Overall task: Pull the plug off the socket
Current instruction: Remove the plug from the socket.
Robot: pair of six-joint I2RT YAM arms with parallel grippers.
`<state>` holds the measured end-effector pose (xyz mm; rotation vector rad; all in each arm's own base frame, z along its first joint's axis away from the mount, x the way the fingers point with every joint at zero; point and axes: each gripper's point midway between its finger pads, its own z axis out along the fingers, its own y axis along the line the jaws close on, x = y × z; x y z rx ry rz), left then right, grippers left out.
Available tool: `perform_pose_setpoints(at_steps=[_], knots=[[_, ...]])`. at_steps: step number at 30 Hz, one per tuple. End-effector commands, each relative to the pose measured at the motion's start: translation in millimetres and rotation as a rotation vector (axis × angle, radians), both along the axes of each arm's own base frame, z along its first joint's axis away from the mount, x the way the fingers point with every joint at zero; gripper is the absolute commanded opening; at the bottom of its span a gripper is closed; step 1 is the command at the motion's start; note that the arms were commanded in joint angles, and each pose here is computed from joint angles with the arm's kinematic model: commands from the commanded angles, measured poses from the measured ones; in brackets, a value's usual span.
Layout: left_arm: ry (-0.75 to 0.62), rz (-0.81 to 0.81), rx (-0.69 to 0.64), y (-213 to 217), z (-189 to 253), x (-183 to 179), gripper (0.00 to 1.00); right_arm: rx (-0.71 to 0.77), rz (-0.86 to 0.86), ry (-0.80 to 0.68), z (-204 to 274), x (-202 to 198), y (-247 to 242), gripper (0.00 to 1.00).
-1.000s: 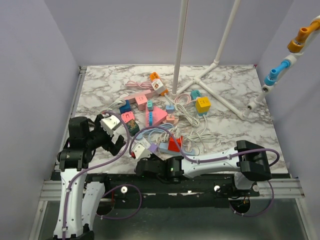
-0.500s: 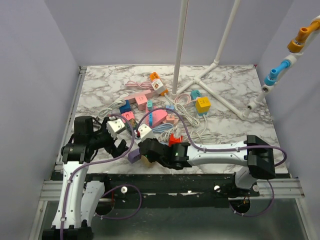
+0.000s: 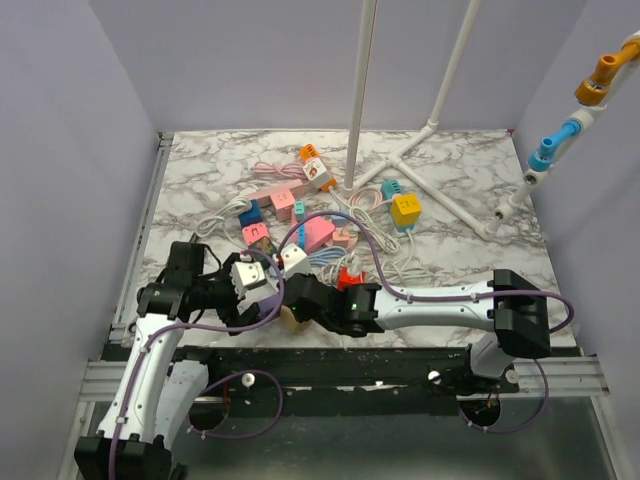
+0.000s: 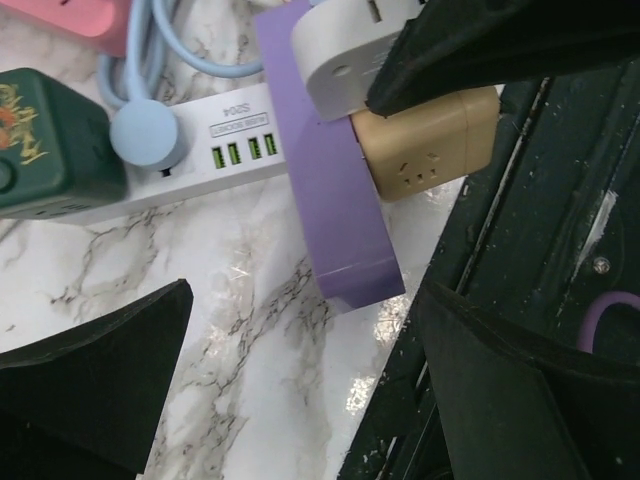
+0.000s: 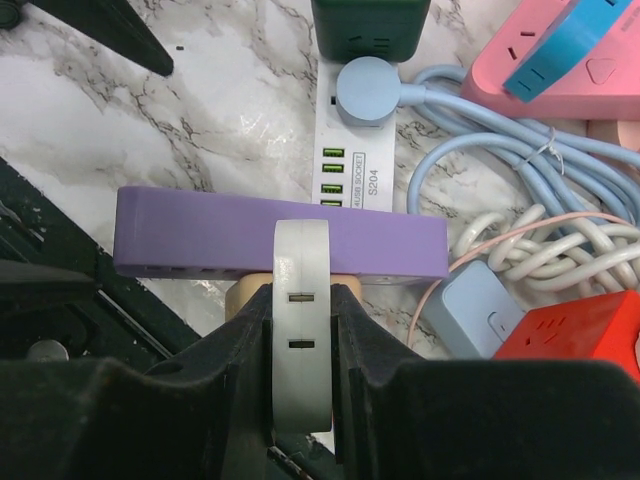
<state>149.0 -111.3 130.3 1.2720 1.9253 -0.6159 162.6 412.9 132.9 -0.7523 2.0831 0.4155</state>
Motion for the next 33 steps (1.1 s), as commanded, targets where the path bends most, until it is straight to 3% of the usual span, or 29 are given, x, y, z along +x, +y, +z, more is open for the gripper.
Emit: perform_pose_setpoints(at_steps=[1, 17, 20, 24, 28, 30, 33], knots=[[0.018, -0.082, -0.014, -13.1, -3.6, -5.2, 0.99, 0.045, -0.050, -0.008, 5.8, 8.2, -3.9, 0.04], [0.000, -0.020, 0.055, -23.3, -33.5, 17.2, 0.97, 0.103, -0.056, -0.002, 7.1, -4.9, -3.4, 0.02], [0.010, -0.025, 0.056, -27.1, -33.8, 16.3, 0.86, 0.117, -0.061, -0.001, 6.4, -8.2, -2.8, 0.01], [0.023, -0.036, 0.074, -29.4, -38.0, 13.2, 0.54, 0.154, -0.077, 0.007, 9.3, -10.3, -5.0, 0.01], [0.014, -0.017, 0.096, -27.2, -42.0, 14.9, 0.30, 0.173, -0.087, 0.015, 9.8, -11.6, -8.0, 0.01], [0.003, 0.012, 0.109, -24.6, -43.6, 18.4, 0.21, 0.180, -0.093, 0.018, 10.0, -12.0, -9.5, 0.01], [-0.010, 0.057, 0.136, -19.8, -47.1, 23.2, 0.19, 0.200, -0.118, 0.013, 13.5, -10.2, -12.6, 0.01]])
